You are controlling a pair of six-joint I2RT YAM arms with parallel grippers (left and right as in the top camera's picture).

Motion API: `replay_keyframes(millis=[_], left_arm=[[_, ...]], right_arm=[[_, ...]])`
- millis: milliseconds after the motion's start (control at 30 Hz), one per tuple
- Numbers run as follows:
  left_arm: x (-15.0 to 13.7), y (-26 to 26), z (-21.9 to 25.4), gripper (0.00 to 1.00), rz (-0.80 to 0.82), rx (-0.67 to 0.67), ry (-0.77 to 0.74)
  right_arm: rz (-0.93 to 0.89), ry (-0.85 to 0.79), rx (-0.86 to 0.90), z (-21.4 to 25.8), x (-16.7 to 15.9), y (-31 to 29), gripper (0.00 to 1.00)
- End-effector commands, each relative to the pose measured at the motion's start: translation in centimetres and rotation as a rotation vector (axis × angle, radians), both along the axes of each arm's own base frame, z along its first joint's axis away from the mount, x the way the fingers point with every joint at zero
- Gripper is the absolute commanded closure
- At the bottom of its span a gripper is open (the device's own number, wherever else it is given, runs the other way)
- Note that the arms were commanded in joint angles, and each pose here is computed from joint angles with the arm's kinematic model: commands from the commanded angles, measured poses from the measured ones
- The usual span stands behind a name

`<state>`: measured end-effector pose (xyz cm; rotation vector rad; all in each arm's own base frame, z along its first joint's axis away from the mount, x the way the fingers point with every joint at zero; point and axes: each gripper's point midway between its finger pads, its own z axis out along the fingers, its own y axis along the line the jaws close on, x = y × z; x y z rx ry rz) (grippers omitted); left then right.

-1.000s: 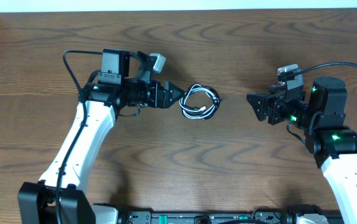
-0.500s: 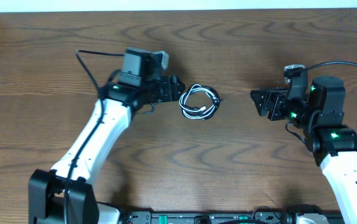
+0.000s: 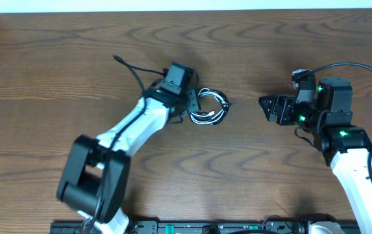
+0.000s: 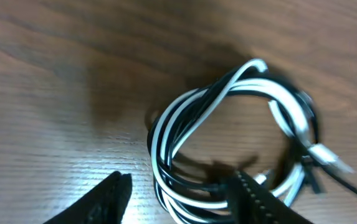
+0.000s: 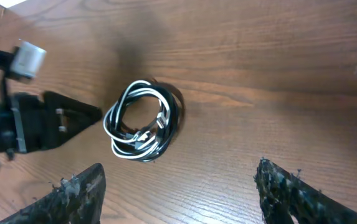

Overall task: Untangle cables
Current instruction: 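Grasp the black-and-white cable bundle with the left gripper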

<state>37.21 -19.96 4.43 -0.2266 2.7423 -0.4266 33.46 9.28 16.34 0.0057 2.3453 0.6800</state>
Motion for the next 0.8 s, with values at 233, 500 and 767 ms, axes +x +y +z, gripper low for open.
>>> replay_keyframes(millis=[233, 500, 767], left_arm=[[-0.3, 0.1, -3.6, 0.61, 0.036, 0.044, 0.061], [-0.4, 0.5, -5.0, 0.64, 0.047, 0.071, 0.079], [0.1, 0.1, -5.3, 0.92, 0.044, 0.057, 0.067]], right_arm=[[0.019, 0.012, 0.019, 0.3, -0.1, 0.6, 0.28], [0.019, 0.012, 0.019, 0.3, -0.1, 0.6, 0.27], [0.019, 0.012, 0.019, 0.3, -0.1, 0.6, 0.27]])
